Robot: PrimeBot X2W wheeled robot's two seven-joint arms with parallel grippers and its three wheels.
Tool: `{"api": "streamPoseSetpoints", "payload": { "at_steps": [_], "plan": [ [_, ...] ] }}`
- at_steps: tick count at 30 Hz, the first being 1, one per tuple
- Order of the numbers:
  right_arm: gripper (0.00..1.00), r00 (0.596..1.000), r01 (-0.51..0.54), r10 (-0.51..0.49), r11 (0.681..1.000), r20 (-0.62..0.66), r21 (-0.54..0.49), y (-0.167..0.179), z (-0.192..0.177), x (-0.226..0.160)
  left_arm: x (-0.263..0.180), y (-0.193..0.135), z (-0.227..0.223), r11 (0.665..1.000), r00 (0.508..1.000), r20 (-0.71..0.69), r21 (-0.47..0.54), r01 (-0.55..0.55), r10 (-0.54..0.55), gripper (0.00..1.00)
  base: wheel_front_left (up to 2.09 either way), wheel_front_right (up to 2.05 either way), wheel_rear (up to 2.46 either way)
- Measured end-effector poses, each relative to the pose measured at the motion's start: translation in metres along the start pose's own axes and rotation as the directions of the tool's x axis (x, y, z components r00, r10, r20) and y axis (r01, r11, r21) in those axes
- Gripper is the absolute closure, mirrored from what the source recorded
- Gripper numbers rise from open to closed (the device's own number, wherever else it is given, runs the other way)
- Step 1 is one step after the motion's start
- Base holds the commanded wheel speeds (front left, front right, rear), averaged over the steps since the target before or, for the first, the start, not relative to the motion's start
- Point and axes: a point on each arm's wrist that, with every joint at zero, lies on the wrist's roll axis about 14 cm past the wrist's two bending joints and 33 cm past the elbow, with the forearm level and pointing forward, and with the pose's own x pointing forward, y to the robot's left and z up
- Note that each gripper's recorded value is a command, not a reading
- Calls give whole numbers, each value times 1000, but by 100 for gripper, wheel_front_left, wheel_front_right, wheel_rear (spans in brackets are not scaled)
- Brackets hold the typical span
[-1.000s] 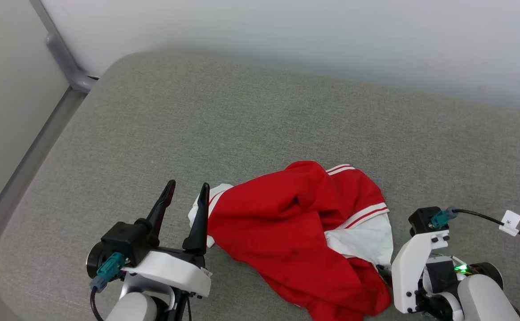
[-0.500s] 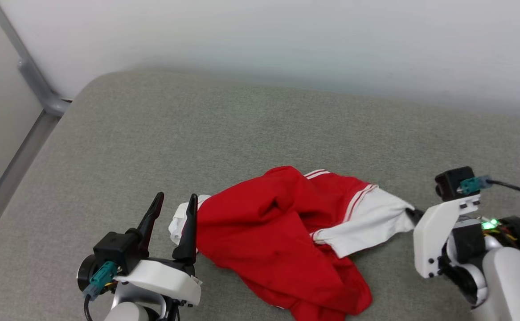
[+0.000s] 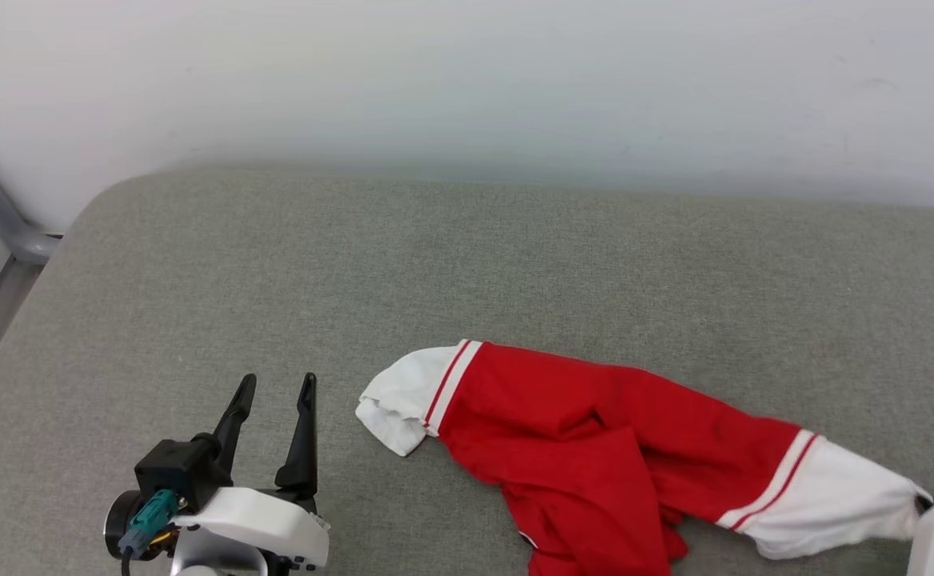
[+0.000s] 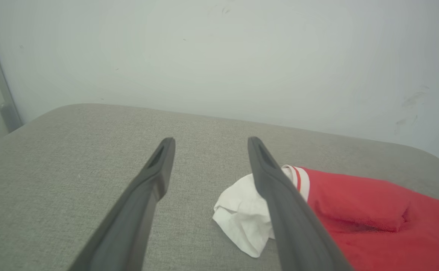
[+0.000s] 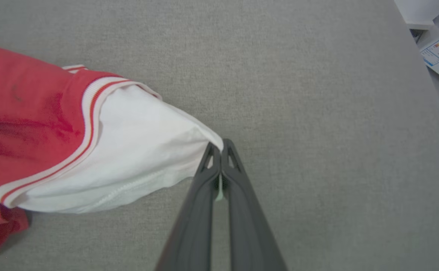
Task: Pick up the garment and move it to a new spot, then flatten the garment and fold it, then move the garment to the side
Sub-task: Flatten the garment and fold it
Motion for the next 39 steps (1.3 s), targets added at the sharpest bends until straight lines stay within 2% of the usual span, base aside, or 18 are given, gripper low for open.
{"api": "streamPoseSetpoints", "payload": {
  "at_steps": [3, 7, 8, 10, 15, 19, 23, 28, 33, 39],
  "plan": [
    [100, 994, 50, -45, 998, -95, 47, -18, -39, -7, -2, 1, -2, 1000, 1000, -10, 2, 0, 0, 0, 0, 0, 0],
    [100, 984, 68, -51, 993, -171, 95, -20, -79, -10, -3, 2, -5, 1000, 1000, -26, 2, -3, 3, 0, 0, 0, 0],
    [83, 984, 66, -48, 992, -172, 104, -18, -83, -10, -4, 2, -6, 1000, 1000, -28, 2, -4, 4, 0, 0, 0, 0],
    [0, 987, 59, -40, 991, -153, 124, -15, -87, -8, -4, 3, -8, 1000, 999, -38, -1, -5, 5, 0, 0, 0, 0],
    [0, 999, 31, -35, 988, 21, 148, -8, -62, -5, -7, 2, -8, 1000, 999, -42, -1, -4, 4, 0, 0, 0, 0],
    [0, 977, 7, -39, 988, 209, 153, -4, -29, -8, -10, 3, -8, 1000, 999, -45, -3, -10, 10, 0, 0, 0, 0],
    [0, 931, -34, -13, 992, 366, 123, 10, -1, -15, -11, 5, -6, 1000, 999, -43, 2, -15, 16, 0, 0, 0, 0],
    [0, 849, -98, 45, 992, 526, 74, 33, 32, -28, -10, 8, -6, 1000, 999, -49, 15, -21, 22, 0, 0, 0, 0],
    [0, 786, -150, 96, 988, 611, 37, 52, 52, -43, -7, 11, -8, 999, 997, -70, 40, -18, 21, 0, 0, 0, 0],
    [0, 748, -192, 126, 981, 651, 31, 63, 64, -56, 9, 1, -19, 998, 985, -166, 36, 58, -51, 0, 0, 0, 0]
  ]
}}
